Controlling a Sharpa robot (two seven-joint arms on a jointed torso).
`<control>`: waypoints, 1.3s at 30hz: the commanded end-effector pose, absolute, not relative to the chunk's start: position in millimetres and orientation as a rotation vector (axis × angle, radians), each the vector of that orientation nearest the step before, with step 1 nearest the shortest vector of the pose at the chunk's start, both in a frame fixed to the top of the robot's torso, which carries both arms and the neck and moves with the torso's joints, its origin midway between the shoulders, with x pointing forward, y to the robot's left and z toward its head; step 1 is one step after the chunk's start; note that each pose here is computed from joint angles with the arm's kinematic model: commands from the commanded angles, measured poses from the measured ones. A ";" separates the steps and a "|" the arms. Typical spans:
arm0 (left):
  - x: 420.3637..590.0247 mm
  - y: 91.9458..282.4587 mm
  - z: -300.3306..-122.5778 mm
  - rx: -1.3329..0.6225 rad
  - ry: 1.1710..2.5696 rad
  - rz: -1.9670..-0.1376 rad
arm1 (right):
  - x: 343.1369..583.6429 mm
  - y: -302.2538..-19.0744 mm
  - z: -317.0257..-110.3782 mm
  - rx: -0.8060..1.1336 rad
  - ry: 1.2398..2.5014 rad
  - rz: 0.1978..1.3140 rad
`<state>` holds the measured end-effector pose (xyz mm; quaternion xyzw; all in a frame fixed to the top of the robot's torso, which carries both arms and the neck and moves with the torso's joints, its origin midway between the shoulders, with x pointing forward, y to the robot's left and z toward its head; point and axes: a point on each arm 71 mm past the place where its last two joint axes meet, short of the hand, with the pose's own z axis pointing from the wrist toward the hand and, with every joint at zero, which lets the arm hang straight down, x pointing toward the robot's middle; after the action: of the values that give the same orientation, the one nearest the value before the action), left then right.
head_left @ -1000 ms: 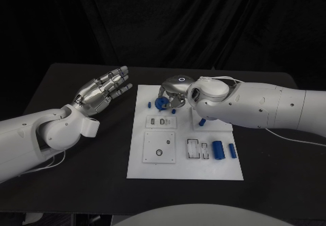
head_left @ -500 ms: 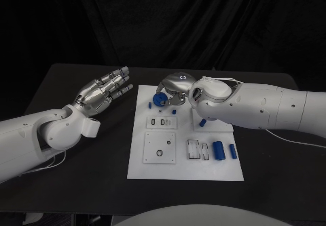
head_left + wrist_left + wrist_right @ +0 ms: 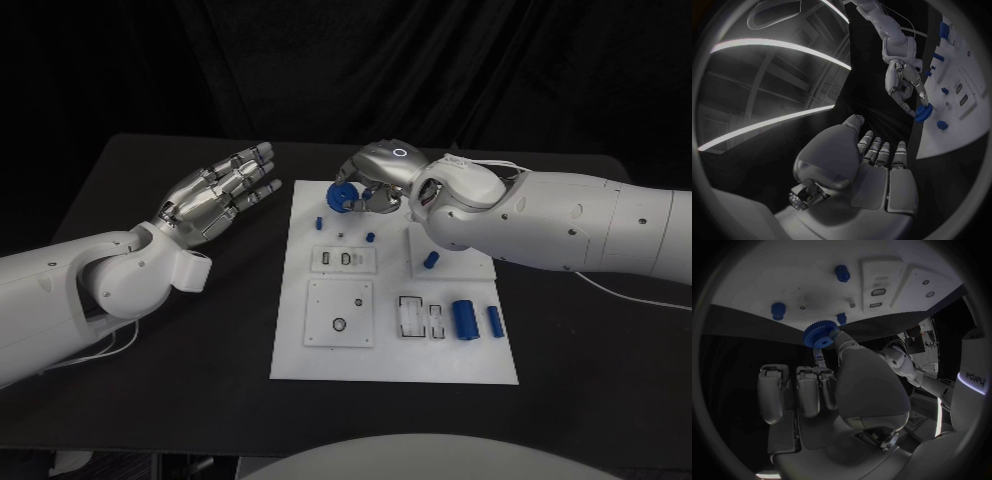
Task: Assemble the parts on the task board
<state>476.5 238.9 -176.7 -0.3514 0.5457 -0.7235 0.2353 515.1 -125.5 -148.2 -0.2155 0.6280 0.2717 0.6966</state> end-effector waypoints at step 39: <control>476.1 236.2 -178.8 -0.966 1.502 -2.010 | 520.0 -149.0 -167.8 -0.489 1.580 0.492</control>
<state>477.0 237.7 -179.3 -0.3523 0.5489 -0.7220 0.2310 519.6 -147.3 -162.6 -0.2147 0.6819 0.2294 0.6605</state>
